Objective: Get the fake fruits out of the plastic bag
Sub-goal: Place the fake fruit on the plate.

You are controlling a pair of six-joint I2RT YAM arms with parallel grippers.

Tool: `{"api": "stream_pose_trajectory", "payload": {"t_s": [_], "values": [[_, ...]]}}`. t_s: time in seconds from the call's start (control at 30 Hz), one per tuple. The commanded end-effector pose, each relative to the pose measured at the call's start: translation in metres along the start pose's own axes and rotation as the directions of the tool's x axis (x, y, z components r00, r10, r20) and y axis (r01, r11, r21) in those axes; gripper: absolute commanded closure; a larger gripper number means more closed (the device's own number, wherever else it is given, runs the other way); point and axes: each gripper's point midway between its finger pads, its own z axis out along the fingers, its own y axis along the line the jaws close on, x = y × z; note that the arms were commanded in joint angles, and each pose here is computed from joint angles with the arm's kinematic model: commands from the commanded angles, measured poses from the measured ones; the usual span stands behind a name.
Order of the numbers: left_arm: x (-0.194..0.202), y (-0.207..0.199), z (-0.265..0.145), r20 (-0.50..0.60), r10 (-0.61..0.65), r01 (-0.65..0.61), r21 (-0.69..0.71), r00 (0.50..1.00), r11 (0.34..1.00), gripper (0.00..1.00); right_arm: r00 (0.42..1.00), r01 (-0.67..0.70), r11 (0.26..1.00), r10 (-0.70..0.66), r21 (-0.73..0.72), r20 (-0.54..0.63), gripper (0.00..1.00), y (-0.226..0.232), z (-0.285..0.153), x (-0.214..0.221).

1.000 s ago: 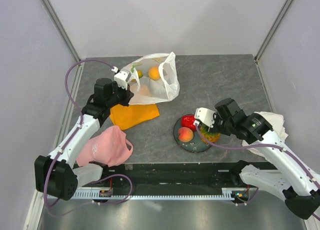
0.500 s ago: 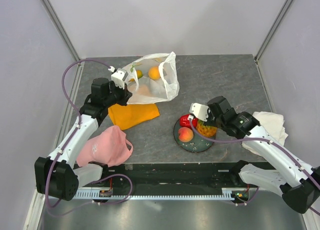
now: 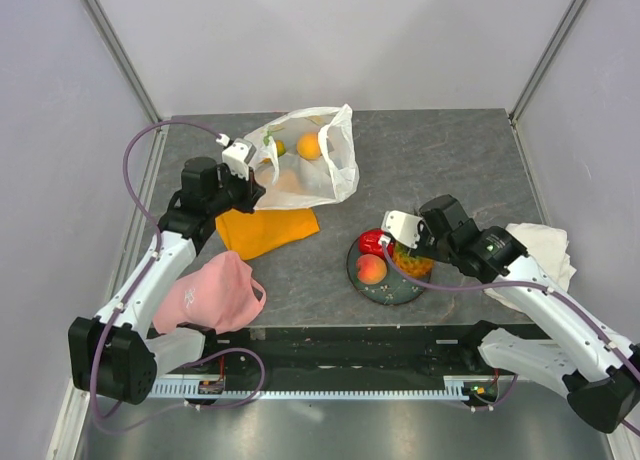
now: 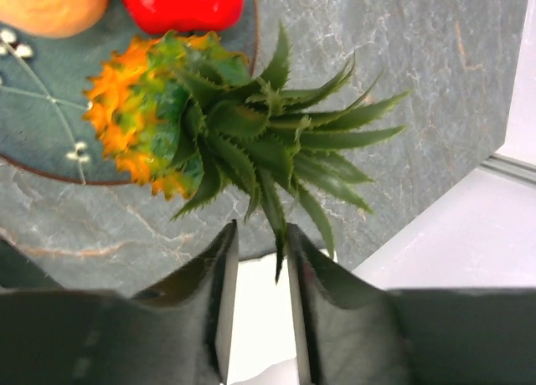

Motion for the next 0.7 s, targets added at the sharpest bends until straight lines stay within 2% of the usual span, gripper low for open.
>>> {"api": "stream_pose_trajectory", "payload": {"t_s": [0.0,0.03,0.1,0.13,0.2,0.23,0.3,0.37,0.47,0.5,0.53,0.6,0.63,0.67], "values": [[-0.008,-0.007,-0.005,0.042,-0.02,0.019,0.028,0.999,0.999,0.98,0.999,-0.032,0.999,0.032,0.0,0.018,0.6,-0.004,-0.015,-0.003],[-0.008,-0.007,-0.005,0.042,-0.018,0.017,0.029,0.999,0.999,0.98,0.999,-0.034,0.999,0.034,0.005,0.018,0.54,-0.006,-0.018,-0.004],[-0.009,-0.007,-0.006,0.044,-0.019,0.017,0.034,0.999,0.999,0.98,0.999,-0.037,0.999,0.037,-0.001,0.023,0.5,-0.009,-0.023,-0.008],[-0.01,-0.009,-0.007,0.045,-0.018,0.016,0.038,0.999,0.999,0.98,0.998,-0.043,0.999,0.042,0.013,0.044,0.32,-0.019,-0.037,-0.015],[-0.016,-0.014,-0.01,0.047,-0.044,0.041,0.055,0.998,0.998,0.98,0.993,-0.061,0.996,0.055,0.058,0.104,0.26,-0.038,-0.06,-0.029],[-0.018,-0.018,-0.012,0.048,-0.045,0.041,0.076,0.998,0.996,0.98,0.983,-0.066,0.993,0.049,0.095,0.176,0.23,-0.055,-0.086,-0.044],[-0.025,-0.021,-0.016,0.053,-0.059,0.055,0.085,0.997,0.995,0.98,0.961,-0.075,0.993,0.048,0.09,0.273,0.2,-0.065,-0.105,-0.066],[-0.022,-0.022,-0.02,0.034,-0.08,0.077,0.082,0.996,0.994,0.98,0.926,-0.145,0.984,0.098,0.105,0.366,0.2,-0.084,-0.123,-0.092],[-0.014,-0.025,-0.026,0.006,-0.107,0.106,0.078,0.994,0.991,0.98,0.884,-0.232,0.972,0.199,0.026,0.424,0.23,-0.098,-0.109,-0.134],[-0.016,-0.027,-0.031,0.014,-0.11,0.108,0.078,0.994,0.991,0.98,0.875,-0.212,0.976,0.21,-0.044,0.436,0.26,-0.093,-0.093,-0.153],[-0.013,-0.028,-0.034,0.001,-0.117,0.117,0.078,0.993,0.99,0.98,0.844,-0.227,0.973,0.221,-0.048,0.488,0.26,-0.102,-0.09,-0.171],[-0.018,-0.031,-0.041,0.015,-0.116,0.114,0.086,0.993,0.99,0.98,0.829,-0.218,0.972,0.232,-0.088,0.508,0.26,-0.102,-0.065,-0.193],[-0.019,-0.032,-0.043,0.013,-0.116,0.115,0.086,0.993,0.99,0.98,0.797,-0.223,0.969,0.244,-0.105,0.553,0.26,-0.106,-0.057,-0.211],[-0.02,-0.034,-0.047,0.01,-0.117,0.116,0.088,0.993,0.989,0.98,0.788,-0.229,0.966,0.258,-0.123,0.559,0.26,-0.107,-0.047,-0.22]]}}
